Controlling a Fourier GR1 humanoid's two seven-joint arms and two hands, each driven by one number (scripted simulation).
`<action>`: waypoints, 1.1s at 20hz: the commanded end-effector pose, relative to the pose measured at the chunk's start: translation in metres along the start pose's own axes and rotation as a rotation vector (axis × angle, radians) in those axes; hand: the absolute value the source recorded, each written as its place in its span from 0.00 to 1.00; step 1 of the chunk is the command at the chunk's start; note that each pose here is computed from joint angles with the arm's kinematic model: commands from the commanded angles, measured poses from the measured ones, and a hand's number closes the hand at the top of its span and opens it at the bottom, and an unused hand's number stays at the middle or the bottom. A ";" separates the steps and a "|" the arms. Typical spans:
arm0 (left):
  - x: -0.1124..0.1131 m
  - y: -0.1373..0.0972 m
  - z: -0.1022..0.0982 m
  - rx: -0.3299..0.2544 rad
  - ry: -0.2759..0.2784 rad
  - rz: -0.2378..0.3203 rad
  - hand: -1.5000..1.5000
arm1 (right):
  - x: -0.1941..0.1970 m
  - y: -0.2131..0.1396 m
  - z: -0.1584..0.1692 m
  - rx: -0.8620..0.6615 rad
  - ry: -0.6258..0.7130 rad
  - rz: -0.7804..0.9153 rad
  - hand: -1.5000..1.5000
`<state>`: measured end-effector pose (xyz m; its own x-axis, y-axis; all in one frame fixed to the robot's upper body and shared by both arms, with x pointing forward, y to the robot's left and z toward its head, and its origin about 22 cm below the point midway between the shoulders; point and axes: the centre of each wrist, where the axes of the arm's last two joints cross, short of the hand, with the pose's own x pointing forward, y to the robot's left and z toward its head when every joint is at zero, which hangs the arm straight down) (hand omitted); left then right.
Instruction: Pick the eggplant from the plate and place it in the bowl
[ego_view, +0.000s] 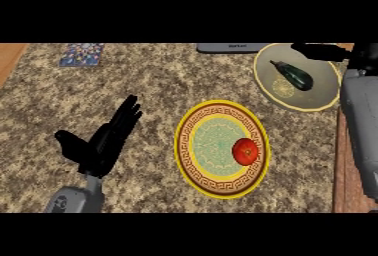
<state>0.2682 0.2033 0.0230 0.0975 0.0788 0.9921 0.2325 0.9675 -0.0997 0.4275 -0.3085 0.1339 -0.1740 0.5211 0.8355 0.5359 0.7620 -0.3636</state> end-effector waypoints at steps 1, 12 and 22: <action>-0.003 0.003 0.009 0.033 0.021 0.011 0.50 | -0.015 -0.007 0.037 0.002 -0.079 -0.146 0.00; -0.005 0.021 0.022 0.114 0.021 0.017 0.50 | -0.020 -0.074 0.164 0.044 -0.187 -0.229 1.00; -0.001 0.025 0.028 0.117 0.000 0.006 0.50 | -0.033 -0.128 0.330 0.220 -0.074 -0.215 1.00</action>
<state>0.2463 0.2326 0.0177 0.1097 0.0895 0.9899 0.1165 0.9879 -0.1022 0.1476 -0.3079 0.0303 -0.3734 0.3845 0.8443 0.3573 0.8995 -0.2516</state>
